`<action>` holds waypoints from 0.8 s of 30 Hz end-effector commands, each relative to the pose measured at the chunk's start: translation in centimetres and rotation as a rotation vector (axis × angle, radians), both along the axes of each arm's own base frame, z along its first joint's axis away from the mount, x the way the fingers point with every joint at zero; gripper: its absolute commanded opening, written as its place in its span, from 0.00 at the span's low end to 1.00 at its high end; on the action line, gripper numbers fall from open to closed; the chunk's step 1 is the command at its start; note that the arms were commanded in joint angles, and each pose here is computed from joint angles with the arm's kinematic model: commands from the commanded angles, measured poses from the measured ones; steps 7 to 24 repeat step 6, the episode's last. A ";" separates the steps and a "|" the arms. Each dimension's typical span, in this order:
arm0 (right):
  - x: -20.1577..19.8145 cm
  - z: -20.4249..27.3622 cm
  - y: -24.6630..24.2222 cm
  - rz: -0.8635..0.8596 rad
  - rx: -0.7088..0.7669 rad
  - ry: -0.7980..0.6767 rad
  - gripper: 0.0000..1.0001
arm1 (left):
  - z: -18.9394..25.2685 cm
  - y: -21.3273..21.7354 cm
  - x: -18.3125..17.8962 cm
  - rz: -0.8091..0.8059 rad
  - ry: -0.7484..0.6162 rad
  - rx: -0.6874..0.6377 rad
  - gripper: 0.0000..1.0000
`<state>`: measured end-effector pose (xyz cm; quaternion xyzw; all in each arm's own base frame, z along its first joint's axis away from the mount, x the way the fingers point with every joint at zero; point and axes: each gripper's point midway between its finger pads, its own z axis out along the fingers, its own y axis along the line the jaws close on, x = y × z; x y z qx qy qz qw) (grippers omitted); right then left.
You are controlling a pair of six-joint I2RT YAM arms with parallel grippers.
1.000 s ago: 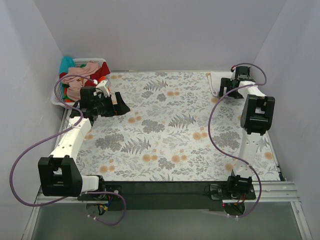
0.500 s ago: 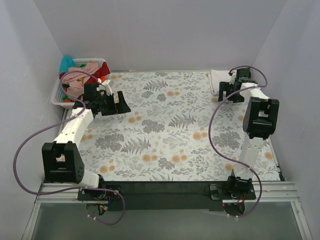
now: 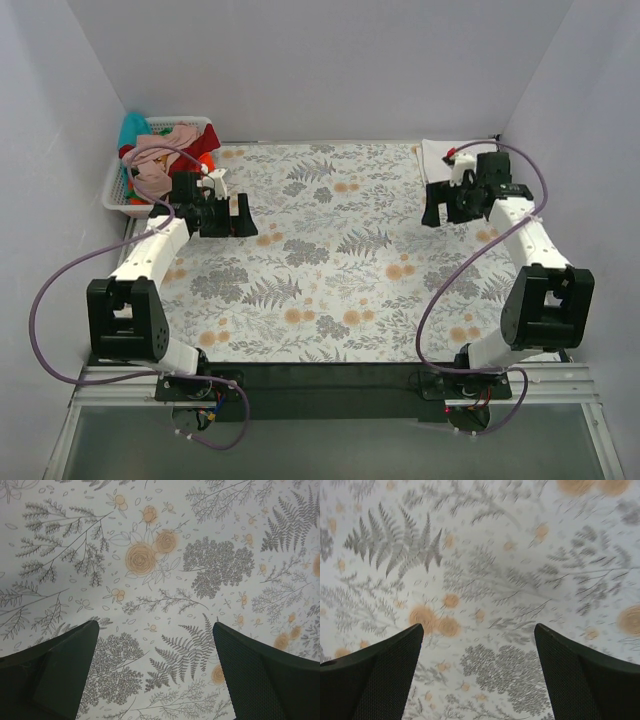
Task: Fold and stack the t-shirts
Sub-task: Reset both grippers
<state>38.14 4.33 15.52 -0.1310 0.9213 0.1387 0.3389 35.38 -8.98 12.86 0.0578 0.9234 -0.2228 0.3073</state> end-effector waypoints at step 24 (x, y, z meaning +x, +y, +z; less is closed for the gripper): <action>-7.2 -3.2 2.7 0.144 0.046 0.078 0.98 | 1.6 1.6 -2.8 0.007 -0.076 0.088 0.98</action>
